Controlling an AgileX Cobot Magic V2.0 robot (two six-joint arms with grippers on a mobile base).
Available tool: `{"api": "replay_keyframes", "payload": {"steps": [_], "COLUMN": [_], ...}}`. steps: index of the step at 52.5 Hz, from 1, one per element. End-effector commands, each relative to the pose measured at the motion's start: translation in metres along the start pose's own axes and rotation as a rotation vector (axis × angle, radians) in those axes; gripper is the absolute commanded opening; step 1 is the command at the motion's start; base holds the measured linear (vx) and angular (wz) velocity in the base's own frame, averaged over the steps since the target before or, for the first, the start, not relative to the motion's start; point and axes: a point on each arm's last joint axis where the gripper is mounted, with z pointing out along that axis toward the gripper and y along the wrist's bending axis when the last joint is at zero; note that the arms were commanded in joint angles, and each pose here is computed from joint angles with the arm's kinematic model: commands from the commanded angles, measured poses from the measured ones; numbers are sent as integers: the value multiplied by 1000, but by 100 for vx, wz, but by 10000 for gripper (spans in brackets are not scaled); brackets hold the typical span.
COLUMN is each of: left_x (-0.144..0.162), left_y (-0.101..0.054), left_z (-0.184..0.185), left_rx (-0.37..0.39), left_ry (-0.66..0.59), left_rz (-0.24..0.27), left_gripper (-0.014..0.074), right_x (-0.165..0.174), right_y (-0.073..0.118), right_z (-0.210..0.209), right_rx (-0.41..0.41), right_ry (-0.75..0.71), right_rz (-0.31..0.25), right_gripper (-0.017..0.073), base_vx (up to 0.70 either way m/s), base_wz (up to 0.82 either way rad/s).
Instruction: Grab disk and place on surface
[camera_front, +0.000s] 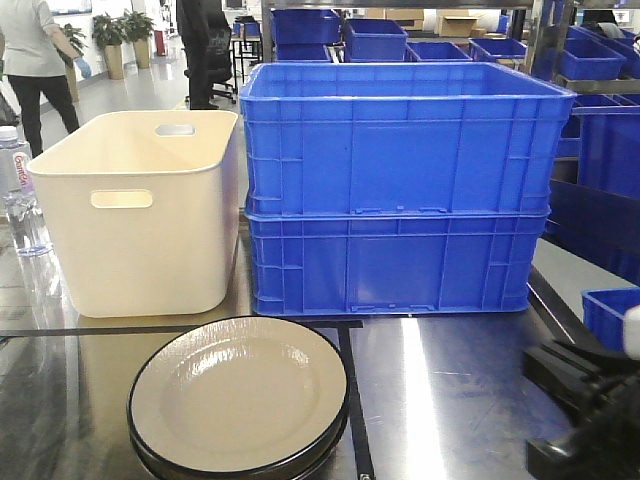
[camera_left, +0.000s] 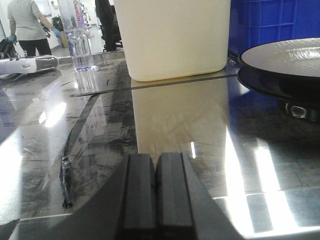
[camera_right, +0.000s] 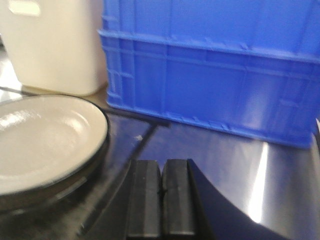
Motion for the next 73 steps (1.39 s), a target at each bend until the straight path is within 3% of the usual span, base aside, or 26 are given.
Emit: {"api": "replay_keyframes", "payload": {"steps": [1, 6, 13, 25, 73], "left_x": [-3, -3, -3, -3, -3], "left_y": [0, 0, 0, 0, 0], "left_z": [0, 0, 0, 0, 0], "left_rx": [4, 4, 4, 4, 4], "left_ry": [-78, -78, -78, -78, -76], "left_rz": [-6, -6, -6, -6, -6], "left_gripper": [-2, -2, -2, -2, -2], "right_x": [-6, 23, 76, 158, 166], "right_y": [-11, -21, -25, -20, -19], "right_z": [-25, -49, -73, -93, -98], "right_rx": [72, 151, 229, 238, 243], "right_ry": [-139, -167, -192, -223, -172], "right_rz": [25, 58, 32, 44, 51], "right_gripper": [-9, -9, -9, -9, -9], "base_vx": [0, 0, 0, 0, 0], "base_wz": [0, 0, 0, 0, 0]}}
